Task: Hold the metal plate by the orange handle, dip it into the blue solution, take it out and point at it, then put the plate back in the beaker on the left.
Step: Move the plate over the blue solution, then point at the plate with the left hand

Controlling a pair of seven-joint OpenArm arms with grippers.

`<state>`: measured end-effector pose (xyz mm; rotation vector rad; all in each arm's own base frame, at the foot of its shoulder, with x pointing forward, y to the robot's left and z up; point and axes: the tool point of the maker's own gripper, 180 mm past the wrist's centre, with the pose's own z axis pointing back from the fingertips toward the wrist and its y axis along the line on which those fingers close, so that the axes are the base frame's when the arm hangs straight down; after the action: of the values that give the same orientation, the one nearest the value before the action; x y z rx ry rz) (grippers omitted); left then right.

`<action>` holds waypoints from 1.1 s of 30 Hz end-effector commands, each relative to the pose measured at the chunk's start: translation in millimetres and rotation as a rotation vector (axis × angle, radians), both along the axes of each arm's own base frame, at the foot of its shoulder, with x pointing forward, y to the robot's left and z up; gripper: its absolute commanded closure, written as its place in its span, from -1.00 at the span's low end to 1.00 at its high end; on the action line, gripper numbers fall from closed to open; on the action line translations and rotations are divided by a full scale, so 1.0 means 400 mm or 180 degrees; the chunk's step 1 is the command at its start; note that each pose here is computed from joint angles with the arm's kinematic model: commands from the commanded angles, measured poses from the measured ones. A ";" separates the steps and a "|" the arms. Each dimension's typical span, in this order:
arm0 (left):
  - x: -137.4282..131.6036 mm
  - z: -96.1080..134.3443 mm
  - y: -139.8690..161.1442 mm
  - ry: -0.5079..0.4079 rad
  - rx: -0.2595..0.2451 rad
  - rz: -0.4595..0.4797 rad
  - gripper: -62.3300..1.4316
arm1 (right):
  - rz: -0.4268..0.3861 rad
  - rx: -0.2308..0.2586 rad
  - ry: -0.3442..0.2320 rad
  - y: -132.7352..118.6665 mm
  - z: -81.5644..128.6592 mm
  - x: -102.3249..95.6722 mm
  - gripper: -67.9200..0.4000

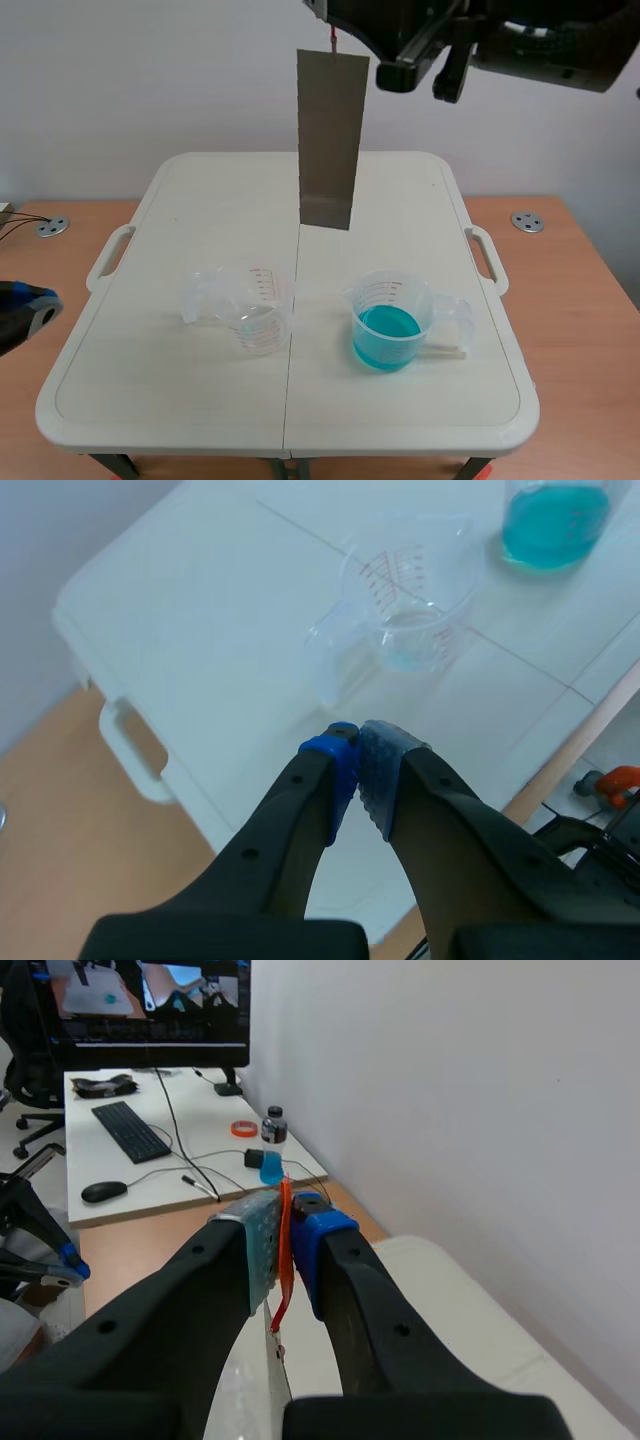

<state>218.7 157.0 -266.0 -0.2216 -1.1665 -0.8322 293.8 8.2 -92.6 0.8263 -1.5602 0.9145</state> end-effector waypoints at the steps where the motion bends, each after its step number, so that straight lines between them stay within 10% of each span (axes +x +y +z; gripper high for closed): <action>1: 0.010 0.014 -0.021 -0.0076 -0.0093 -0.0041 0.86 | 0.0016 0.0066 -0.0045 -0.015 0.019 -0.005 0.96; 19: 0.090 0.040 -0.251 -0.0240 -0.0293 -0.0704 0.86 | -0.0163 0.0079 0.0337 -0.091 -0.050 -0.019 0.96; 33: 0.170 -0.044 -0.377 -0.0214 -0.0195 -0.0920 0.86 | -0.0290 0.0067 0.0381 -0.120 -0.062 -0.014 0.96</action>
<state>283.7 10.0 -293.7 -0.4112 -1.2043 -1.0699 290.0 -38.4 -124.8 0.7901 -1.4682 0.7683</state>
